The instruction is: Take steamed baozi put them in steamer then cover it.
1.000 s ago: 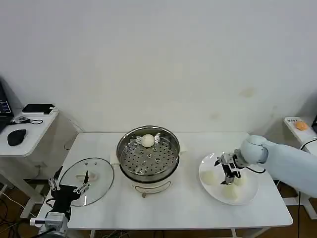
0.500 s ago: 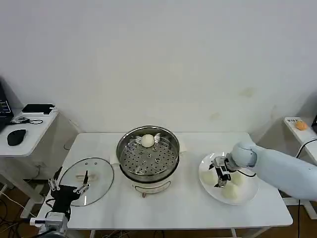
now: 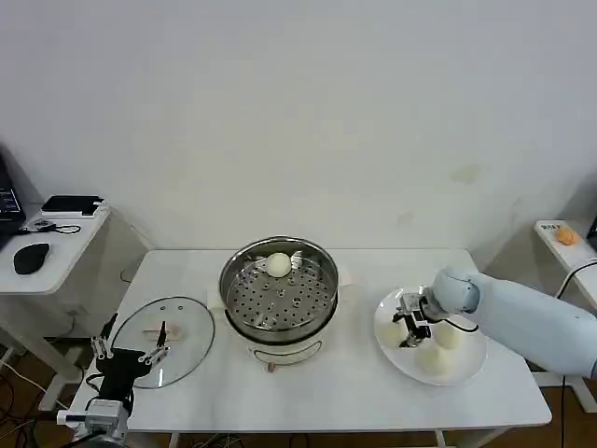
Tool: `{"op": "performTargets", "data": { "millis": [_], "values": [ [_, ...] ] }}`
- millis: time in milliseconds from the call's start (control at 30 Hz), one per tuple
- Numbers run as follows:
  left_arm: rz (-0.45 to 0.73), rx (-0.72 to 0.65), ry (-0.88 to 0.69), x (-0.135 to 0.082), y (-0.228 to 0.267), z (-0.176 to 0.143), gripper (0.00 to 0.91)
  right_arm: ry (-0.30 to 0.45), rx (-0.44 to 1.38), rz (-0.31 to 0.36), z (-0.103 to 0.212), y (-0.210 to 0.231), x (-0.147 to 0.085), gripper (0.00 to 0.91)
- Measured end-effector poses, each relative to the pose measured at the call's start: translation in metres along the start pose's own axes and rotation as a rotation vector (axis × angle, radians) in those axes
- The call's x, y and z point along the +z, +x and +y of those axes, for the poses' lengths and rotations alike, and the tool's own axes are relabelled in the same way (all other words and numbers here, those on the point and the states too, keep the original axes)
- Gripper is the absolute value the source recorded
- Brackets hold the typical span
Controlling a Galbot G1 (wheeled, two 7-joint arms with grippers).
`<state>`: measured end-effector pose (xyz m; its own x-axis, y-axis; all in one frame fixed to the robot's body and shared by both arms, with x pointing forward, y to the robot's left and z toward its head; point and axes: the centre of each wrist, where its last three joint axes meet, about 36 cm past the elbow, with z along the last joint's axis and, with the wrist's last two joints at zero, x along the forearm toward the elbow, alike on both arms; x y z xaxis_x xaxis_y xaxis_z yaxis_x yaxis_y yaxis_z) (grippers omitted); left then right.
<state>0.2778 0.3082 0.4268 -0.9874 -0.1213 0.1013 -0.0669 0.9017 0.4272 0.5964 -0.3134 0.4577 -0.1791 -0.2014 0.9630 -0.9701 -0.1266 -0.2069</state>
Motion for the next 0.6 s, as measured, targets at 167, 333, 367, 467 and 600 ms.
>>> {"op": "performTargets", "data": {
  "millis": [167, 333, 367, 467, 600],
  "values": [
    [-0.005, -0.001, 0.000, -0.001, 0.000, 0.000, 0.907, 0.006, 0.013, 0.001, -0.006, 0.018, 0.003, 0.625],
    [-0.009, 0.001, -0.002, -0.002, -0.002, 0.001, 0.907, 0.006, 0.052, 0.004, -0.017, 0.048, 0.006, 0.625],
    [-0.010, 0.002, -0.003, -0.002, -0.002, 0.001, 0.907, 0.006, 0.063, 0.005, -0.020, 0.056, 0.007, 0.635],
    [-0.011, 0.006, -0.005, -0.003, -0.002, 0.002, 0.907, 0.012, 0.095, 0.005, -0.030, 0.080, 0.003, 0.635],
    [-0.013, 0.008, -0.007, -0.003, -0.003, 0.004, 0.907, 0.027, 0.147, -0.008, -0.045, 0.117, -0.012, 0.635]
  ]
}}
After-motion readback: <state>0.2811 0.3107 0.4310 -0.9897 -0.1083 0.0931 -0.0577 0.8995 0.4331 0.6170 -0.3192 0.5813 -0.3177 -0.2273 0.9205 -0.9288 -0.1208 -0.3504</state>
